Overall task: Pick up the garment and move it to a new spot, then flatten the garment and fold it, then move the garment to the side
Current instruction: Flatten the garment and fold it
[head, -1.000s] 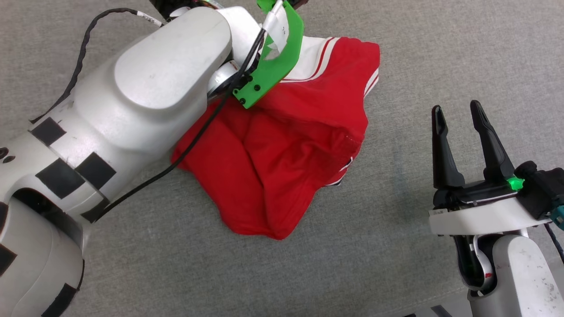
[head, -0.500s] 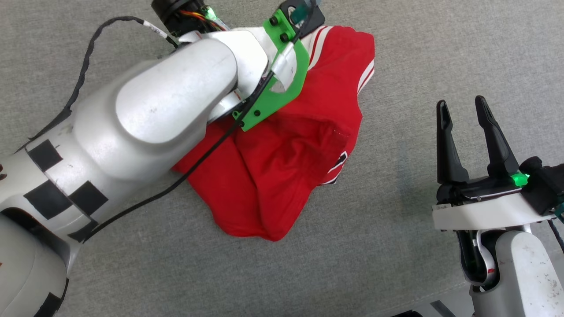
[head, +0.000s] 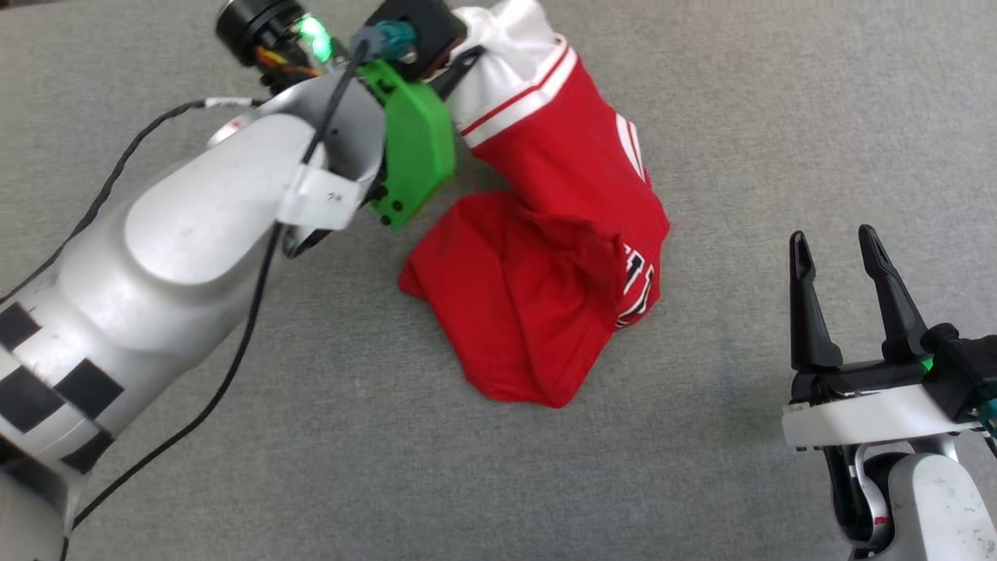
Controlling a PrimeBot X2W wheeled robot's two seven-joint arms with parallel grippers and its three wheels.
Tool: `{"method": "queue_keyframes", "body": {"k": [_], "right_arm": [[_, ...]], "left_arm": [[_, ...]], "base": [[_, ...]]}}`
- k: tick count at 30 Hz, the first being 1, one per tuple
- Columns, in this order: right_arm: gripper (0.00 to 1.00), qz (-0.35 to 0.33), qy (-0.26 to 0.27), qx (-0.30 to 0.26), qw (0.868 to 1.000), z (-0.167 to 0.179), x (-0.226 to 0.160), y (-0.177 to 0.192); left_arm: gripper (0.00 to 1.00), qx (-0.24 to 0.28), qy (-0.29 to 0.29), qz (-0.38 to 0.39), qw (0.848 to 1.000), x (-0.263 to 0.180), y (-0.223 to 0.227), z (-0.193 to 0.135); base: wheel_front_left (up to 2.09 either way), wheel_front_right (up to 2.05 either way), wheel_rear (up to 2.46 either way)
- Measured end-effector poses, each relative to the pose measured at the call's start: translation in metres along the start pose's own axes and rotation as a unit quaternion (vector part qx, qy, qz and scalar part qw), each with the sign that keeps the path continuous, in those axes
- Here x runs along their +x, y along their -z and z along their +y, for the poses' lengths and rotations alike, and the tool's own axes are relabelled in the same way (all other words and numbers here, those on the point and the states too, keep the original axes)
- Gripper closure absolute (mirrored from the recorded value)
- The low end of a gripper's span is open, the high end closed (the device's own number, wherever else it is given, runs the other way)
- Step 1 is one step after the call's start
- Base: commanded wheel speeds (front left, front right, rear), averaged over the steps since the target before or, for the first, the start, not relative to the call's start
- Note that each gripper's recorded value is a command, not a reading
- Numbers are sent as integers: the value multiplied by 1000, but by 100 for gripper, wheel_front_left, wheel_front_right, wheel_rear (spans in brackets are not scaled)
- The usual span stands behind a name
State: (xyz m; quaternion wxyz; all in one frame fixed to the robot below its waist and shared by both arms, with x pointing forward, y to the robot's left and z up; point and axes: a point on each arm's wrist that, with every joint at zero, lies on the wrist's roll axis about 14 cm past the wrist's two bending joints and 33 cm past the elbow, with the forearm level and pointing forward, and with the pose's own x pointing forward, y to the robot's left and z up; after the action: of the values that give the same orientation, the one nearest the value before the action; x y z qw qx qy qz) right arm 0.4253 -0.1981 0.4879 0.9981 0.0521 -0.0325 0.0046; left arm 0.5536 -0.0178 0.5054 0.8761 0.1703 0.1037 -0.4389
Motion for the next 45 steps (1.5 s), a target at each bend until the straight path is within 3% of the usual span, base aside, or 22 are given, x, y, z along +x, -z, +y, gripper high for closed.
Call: {"method": "queue_keyframes", "body": {"k": [4, 6, 10, 17, 25, 26, 28, 33, 38, 40, 41, 45], "right_arm": [[0, -10, -16, 6, 1000, 12, -1, -7], [0, -16, -24, 10, 1000, 18, -2, -11], [0, -20, -37, 13, 999, 27, -4, -15], [0, -23, -46, 12, 999, 34, -7, -18], [0, -26, -48, 7, 999, 34, -9, -21], [0, -26, -48, 7, 999, 34, -9, -21], [0, -25, -47, 7, 999, 34, -12, -21], [0, -37, -46, 0, 998, 33, -17, -31], [0, -81, -49, -14, 995, 34, -15, -60], [0, -106, -63, -28, 992, 40, -10, -76], [0, -155, -91, -47, 983, 51, 0, -107], [0, -206, -136, -64, 967, 72, 12, -139]], "left_arm": [[100, -37, -97, -8, 995, -48, 21, 40], [100, -79, -162, -1, 984, -87, 50, 58], [100, -123, -235, 27, 964, -140, 95, 66], [100, -204, -290, 86, 931, -195, 164, 40], [100, -255, -317, 156, 900, -224, 222, 14], [96, -256, -315, 157, 900, -223, 224, 11], [0, -253, -322, 151, 900, -224, 223, 11], [0, -221, -359, 106, 901, -226, 201, 25], [0, -145, -421, -2, 895, -234, 128, 58], [0, -126, -435, -26, 891, -243, 115, 50], [0, -117, -456, -48, 881, -255, 107, 35], [0, -103, -480, -84, 867, -267, 90, 22]], "base": [[0, 0, 0], [0, 0, 0], [0, 0, 0], [0, 0, 0], [0, 0, 0], [0, 0, 0], [0, 0, 0], [0, 0, 0], [0, 0, 0], [0, 0, 0], [0, 0, 0], [0, 0, 0]]}}
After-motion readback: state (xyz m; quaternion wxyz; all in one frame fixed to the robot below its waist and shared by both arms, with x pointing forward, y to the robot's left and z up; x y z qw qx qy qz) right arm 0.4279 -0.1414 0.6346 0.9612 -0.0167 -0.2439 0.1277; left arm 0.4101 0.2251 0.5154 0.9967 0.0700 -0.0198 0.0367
